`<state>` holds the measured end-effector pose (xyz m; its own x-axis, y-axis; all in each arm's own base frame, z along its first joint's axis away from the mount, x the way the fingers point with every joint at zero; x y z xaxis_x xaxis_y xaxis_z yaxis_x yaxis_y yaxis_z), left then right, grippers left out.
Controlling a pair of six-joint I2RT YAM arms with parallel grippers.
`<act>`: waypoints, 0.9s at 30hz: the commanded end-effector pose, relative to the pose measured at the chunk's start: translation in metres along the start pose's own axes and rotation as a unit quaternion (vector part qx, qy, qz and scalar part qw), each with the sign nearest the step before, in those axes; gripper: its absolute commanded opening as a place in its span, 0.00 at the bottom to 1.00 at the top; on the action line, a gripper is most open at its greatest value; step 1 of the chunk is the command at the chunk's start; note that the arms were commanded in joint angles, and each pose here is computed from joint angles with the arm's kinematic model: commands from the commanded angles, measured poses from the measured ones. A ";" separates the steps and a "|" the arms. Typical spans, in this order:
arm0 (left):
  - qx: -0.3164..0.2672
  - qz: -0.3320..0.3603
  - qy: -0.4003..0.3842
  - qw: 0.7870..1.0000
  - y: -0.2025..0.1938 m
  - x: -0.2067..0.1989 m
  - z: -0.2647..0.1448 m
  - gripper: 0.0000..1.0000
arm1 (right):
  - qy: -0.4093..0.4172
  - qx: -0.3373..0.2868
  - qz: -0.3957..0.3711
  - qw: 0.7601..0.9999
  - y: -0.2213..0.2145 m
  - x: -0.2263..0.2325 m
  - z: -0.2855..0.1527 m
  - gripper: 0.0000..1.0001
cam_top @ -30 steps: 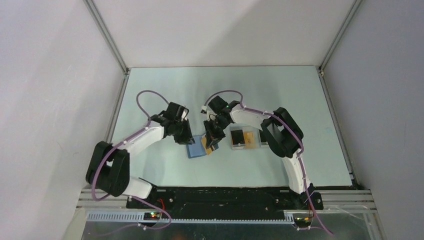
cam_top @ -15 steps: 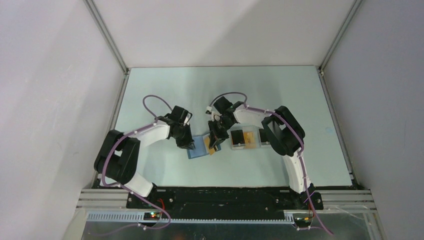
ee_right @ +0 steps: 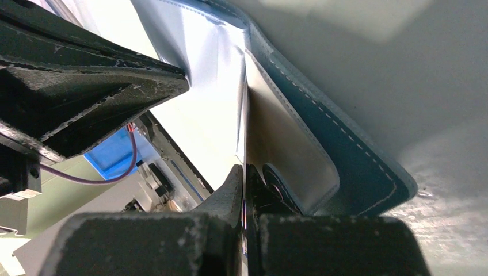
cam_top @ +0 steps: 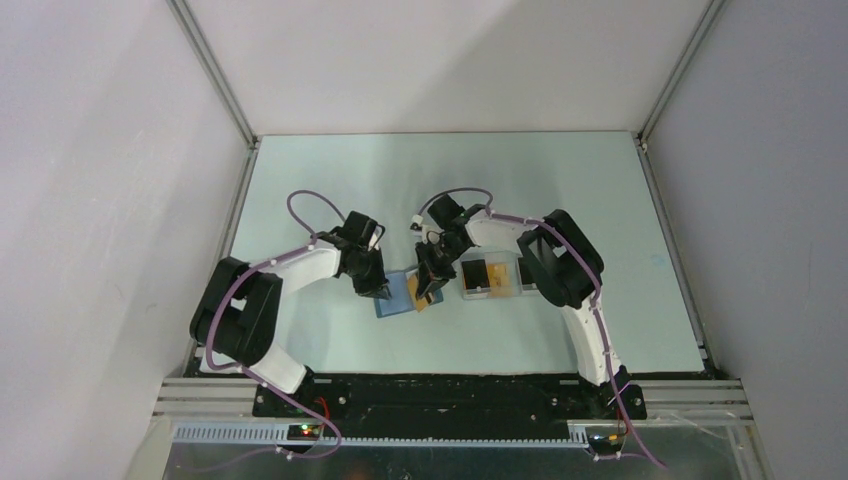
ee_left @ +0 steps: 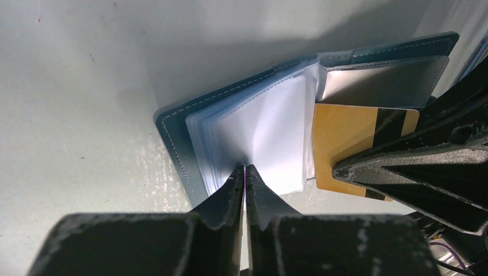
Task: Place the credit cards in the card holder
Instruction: Insert the credit card into the card holder.
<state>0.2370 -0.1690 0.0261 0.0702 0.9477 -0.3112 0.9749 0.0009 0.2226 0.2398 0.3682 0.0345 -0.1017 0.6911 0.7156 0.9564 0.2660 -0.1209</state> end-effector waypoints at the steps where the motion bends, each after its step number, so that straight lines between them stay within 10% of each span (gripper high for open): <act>1: 0.013 0.011 0.042 0.999 -0.007 0.017 0.010 0.09 | 0.037 -0.002 -0.037 0.999 0.010 0.018 0.002 0.00; 27: 0.024 0.017 0.044 0.999 -0.010 0.019 0.014 0.05 | 0.056 0.011 -0.042 0.997 0.024 0.010 -0.004 0.00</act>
<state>0.2375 -0.1704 0.0256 0.0758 0.9465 -0.3138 0.9773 -0.0081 0.2117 0.2602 0.3751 0.0427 -0.1436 0.6041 0.7839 0.9475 0.3127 -0.0673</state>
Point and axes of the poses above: each gripper's point midway between its finger pads, its own z axis out along the fingers, its own x axis along the line the jaws close on, y = z × x, the point moved 1 cm from there along -z, back along the fingers, and after that the axes turned 12 degrees about z, right-handed, at the moved point
